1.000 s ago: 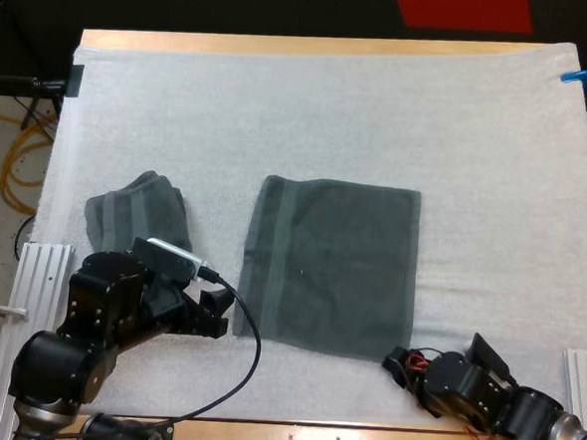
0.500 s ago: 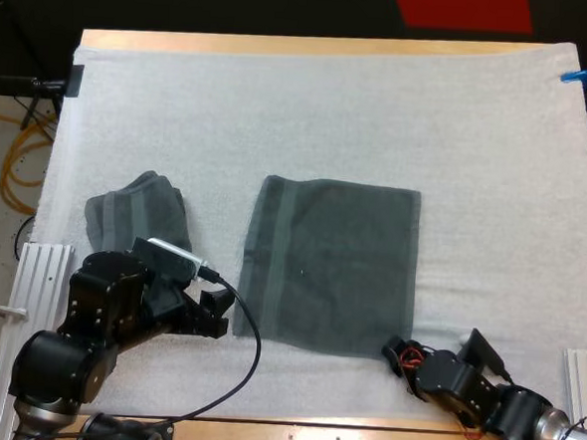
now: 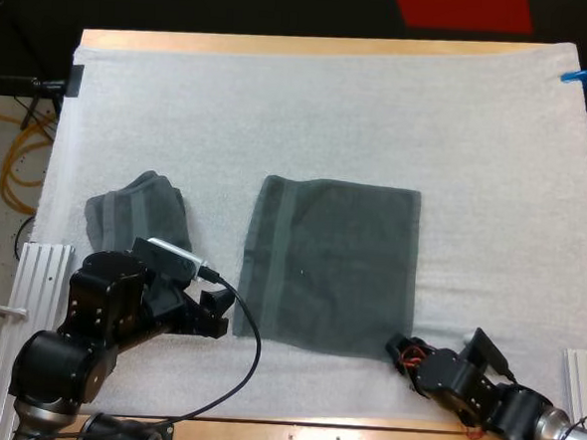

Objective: Pick towel from pile fold and stack

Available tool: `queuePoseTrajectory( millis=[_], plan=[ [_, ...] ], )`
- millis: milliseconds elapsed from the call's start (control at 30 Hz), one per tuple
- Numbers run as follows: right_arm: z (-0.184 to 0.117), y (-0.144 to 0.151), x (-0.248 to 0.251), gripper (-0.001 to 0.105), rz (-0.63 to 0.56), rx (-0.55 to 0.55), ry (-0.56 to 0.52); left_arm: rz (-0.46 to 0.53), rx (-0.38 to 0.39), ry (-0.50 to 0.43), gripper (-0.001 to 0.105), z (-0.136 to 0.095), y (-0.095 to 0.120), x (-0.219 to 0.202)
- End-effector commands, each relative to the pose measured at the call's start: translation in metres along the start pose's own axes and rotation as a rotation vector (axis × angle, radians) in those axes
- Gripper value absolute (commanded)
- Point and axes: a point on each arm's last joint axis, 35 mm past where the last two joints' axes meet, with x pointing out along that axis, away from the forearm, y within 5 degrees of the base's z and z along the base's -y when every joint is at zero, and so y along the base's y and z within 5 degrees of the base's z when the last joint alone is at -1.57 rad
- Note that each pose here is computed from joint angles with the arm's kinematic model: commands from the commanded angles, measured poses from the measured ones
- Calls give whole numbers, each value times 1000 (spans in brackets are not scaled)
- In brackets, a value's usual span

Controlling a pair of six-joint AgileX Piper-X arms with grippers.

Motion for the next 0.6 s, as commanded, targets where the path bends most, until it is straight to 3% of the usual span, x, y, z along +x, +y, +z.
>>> queuePoseTrajectory(
  millis=[0,100,267,500,567],
  plan=[
    [2,-7,2,40,-42,-4,5,-13,-2,-8,67,0,-1,-1],
    [8,-9,4,22,-53,34,-2,-13,-2,-8,67,0,-1,-1],
    [13,-11,5,2,-38,46,57,-13,-2,-8,67,0,-1,-1],
    [12,-10,5,0,-18,22,94,-14,-1,-10,67,1,-1,-1],
    [11,-10,5,4,-7,11,122,-14,-1,-10,67,1,-1,-1]
  ],
)
